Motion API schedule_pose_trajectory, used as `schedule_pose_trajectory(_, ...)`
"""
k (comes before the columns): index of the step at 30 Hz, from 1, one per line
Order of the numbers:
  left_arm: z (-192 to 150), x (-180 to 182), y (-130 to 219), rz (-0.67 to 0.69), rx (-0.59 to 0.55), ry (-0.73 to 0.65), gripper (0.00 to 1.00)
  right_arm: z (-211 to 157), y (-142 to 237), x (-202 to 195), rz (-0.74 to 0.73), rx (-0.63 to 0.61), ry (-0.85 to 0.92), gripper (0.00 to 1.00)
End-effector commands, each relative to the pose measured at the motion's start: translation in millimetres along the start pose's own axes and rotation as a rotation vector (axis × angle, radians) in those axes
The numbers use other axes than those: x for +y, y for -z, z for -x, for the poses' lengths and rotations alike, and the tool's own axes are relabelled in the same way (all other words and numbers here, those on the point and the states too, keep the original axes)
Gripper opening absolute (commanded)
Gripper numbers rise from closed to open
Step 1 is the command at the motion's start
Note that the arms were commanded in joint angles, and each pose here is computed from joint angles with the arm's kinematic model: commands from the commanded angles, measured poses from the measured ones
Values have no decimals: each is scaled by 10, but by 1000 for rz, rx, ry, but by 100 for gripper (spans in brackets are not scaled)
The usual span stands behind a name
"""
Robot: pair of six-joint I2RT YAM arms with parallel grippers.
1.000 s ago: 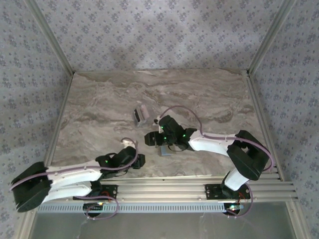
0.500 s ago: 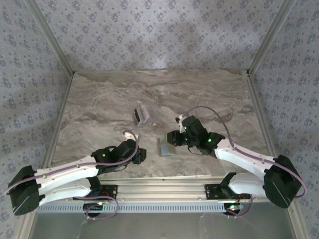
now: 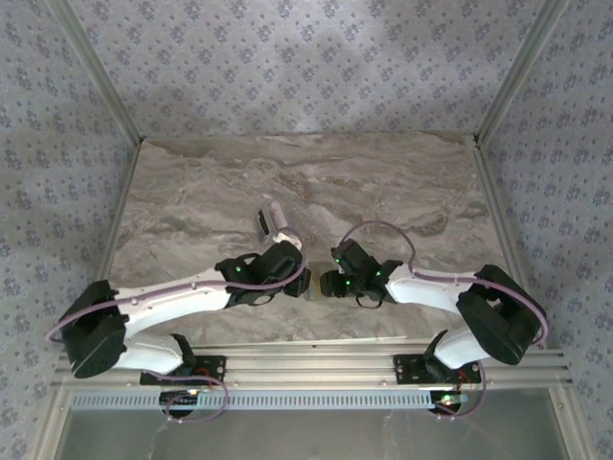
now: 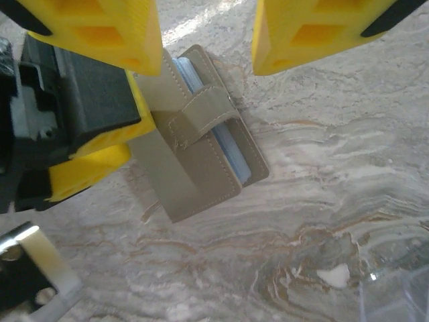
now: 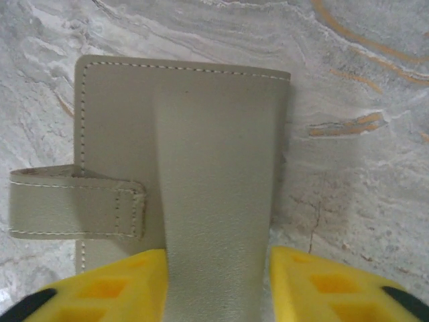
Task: Put the credit cards into the card holder
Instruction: Turn over the card holder at the center of the table.
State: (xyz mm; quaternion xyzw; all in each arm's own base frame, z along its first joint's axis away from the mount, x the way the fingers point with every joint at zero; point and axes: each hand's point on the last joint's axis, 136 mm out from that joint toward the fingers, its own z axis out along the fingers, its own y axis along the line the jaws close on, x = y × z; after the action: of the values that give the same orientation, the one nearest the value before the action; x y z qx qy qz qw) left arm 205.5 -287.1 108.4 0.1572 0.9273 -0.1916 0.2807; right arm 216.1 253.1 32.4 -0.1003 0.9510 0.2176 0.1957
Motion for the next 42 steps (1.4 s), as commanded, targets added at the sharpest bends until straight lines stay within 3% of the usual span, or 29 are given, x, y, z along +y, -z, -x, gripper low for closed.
schedule_pose_trajectory(1,92,-55,-91,-36,10,4,37,-25,-72,-90,-48,-7,9,52)
schedule_pose_trajectory(5,65,-45,-298,-34,52,7,35,-59,-105,-113,-54,5,9,61)
schedule_pose_trajectory(13,-137,105,-645,21,127,35,31,-61,-54,-39,9,9,-2,59)
schedule_pose_trajectory(23,-498,479,-729,141,172,43,29,-8,-25,122,151,20,-28,63)
schedule_pose_trajectory(30,-653,569,-770,149,188,62,29,-1,-125,276,236,51,-29,62)
schedule_pose_trajectory(32,-676,576,-786,148,191,67,29,6,-147,355,278,58,-33,55)
schedule_pose_trajectory(36,-657,562,-791,132,186,80,29,80,-97,478,341,32,-30,27)
schedule_pose_trajectory(39,-592,544,-715,97,166,99,32,154,46,475,350,-10,-30,0)
schedule_pose_trajectory(42,-529,616,-550,85,122,128,41,241,284,167,168,-95,-32,0)
